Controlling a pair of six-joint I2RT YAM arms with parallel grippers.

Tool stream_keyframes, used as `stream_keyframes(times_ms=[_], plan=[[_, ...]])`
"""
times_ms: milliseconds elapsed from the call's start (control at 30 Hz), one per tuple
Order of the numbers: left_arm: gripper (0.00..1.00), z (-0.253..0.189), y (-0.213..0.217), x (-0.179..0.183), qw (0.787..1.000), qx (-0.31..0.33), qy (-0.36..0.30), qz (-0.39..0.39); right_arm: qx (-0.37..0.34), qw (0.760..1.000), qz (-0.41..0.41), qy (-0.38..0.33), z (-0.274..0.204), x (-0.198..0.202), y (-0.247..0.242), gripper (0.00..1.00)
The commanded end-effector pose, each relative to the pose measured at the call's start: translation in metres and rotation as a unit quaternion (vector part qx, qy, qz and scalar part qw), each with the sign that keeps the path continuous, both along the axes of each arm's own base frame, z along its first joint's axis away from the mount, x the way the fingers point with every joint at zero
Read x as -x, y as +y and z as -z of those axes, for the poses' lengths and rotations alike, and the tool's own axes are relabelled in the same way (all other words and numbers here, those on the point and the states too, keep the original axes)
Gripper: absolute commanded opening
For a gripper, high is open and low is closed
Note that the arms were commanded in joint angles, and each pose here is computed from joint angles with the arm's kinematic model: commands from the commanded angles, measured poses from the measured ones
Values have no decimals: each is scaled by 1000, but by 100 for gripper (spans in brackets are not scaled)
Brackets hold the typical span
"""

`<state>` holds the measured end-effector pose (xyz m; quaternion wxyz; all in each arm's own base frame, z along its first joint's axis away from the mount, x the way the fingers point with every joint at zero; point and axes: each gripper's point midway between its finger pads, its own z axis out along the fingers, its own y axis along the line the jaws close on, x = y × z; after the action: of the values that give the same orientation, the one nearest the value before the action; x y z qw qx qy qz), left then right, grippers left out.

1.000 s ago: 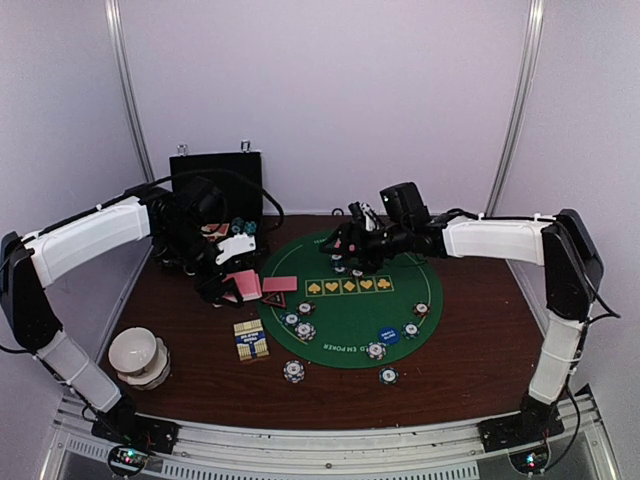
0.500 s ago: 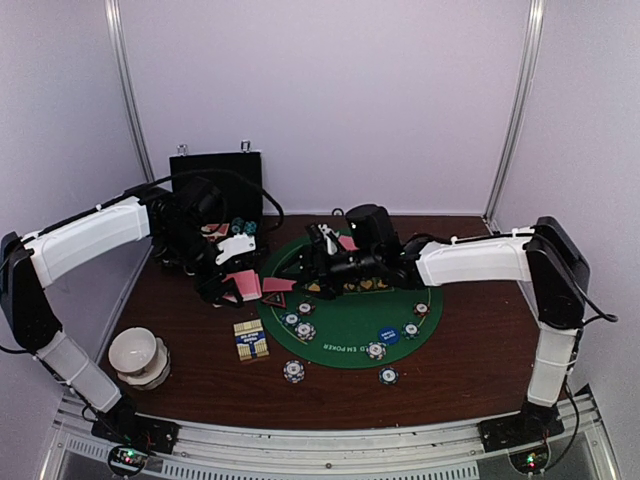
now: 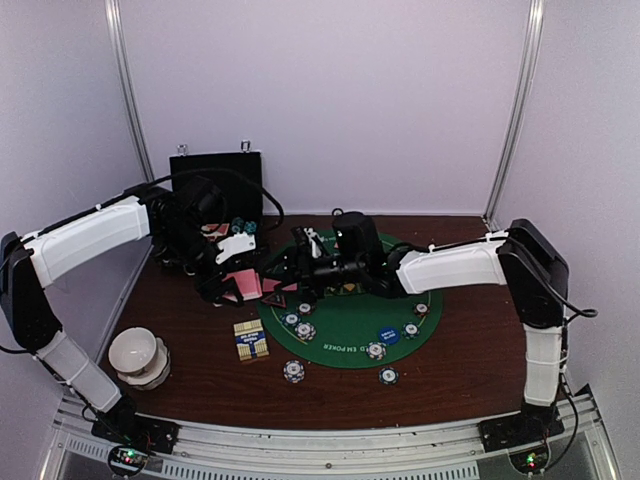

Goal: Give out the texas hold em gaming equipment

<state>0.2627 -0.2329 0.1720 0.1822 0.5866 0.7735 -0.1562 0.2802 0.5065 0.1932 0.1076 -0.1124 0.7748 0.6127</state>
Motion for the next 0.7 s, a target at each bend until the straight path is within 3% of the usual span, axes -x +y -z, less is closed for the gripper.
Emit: stream_keyframes(times_ms=[0,667], plan=[[0,-20,-10,-7,999,32,-19,0,-30,999,-6,-7,-11,-2,16,78],[0,-19,-10,-8,999,30,-20,0,-50,998,-35,22,2,0,52,78]])
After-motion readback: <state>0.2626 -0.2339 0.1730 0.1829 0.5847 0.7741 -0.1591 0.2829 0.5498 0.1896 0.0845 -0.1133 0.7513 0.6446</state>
